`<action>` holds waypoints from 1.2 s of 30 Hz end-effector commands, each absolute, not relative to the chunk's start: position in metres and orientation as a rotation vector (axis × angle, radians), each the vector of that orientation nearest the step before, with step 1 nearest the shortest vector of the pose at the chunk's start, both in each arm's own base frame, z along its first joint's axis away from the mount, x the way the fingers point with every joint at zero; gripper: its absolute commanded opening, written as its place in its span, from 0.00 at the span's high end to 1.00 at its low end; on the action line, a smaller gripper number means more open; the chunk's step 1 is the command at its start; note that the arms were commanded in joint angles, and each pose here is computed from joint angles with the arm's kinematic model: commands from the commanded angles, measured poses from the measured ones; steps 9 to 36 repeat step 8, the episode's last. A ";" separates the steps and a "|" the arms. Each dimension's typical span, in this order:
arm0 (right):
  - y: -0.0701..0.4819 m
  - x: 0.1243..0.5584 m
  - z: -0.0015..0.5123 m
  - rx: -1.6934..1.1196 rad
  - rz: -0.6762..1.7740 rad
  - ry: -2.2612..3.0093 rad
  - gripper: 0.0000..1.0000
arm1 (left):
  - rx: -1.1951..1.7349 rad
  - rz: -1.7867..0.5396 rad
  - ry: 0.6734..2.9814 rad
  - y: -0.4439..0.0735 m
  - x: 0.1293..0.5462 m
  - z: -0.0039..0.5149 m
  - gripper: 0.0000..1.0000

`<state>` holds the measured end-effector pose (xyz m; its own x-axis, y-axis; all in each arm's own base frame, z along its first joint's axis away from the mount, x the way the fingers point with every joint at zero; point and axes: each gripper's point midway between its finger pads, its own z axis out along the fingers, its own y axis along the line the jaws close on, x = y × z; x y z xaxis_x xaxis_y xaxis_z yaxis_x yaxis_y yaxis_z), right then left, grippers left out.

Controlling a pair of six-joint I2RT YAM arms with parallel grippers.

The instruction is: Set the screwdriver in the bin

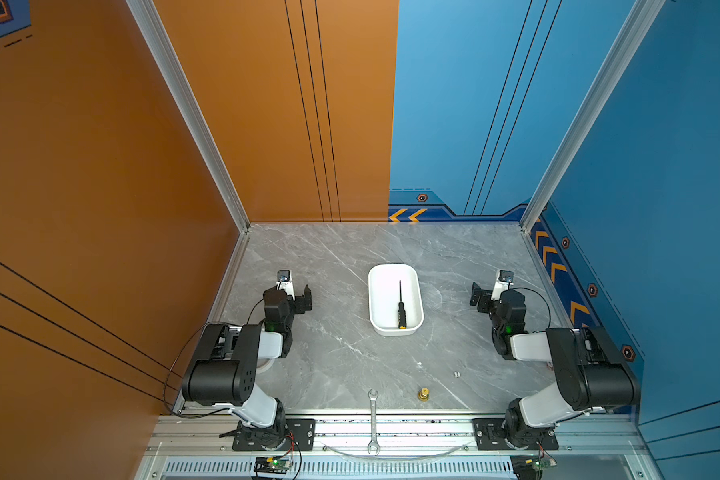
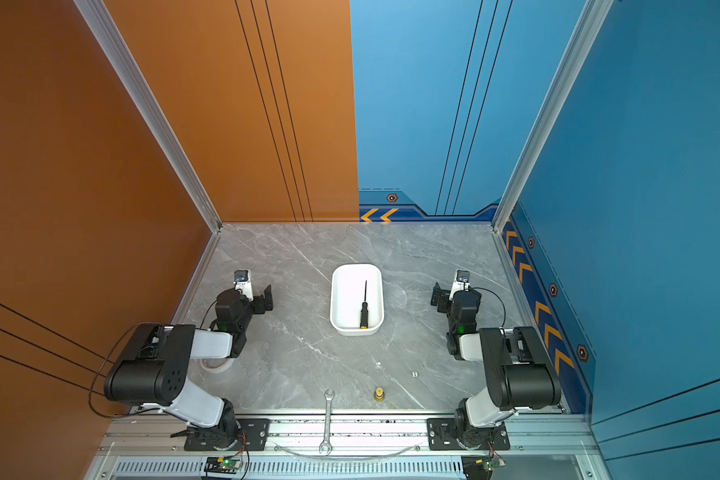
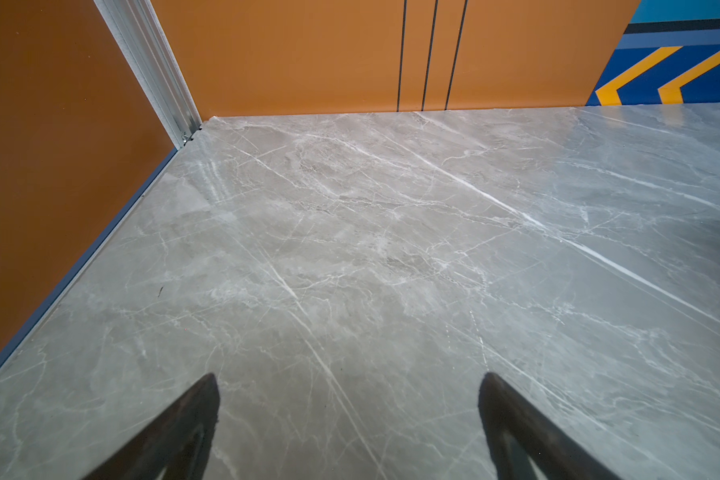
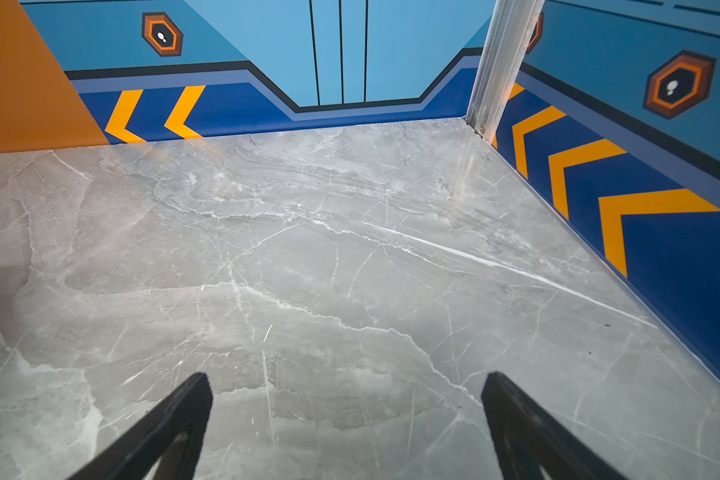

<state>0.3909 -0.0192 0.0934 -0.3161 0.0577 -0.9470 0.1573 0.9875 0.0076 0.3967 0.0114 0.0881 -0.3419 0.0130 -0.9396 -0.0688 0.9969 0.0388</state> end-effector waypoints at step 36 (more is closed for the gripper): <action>-0.018 0.393 0.093 0.151 -0.103 1.902 0.00 | -0.050 0.100 1.916 0.011 0.396 0.090 0.02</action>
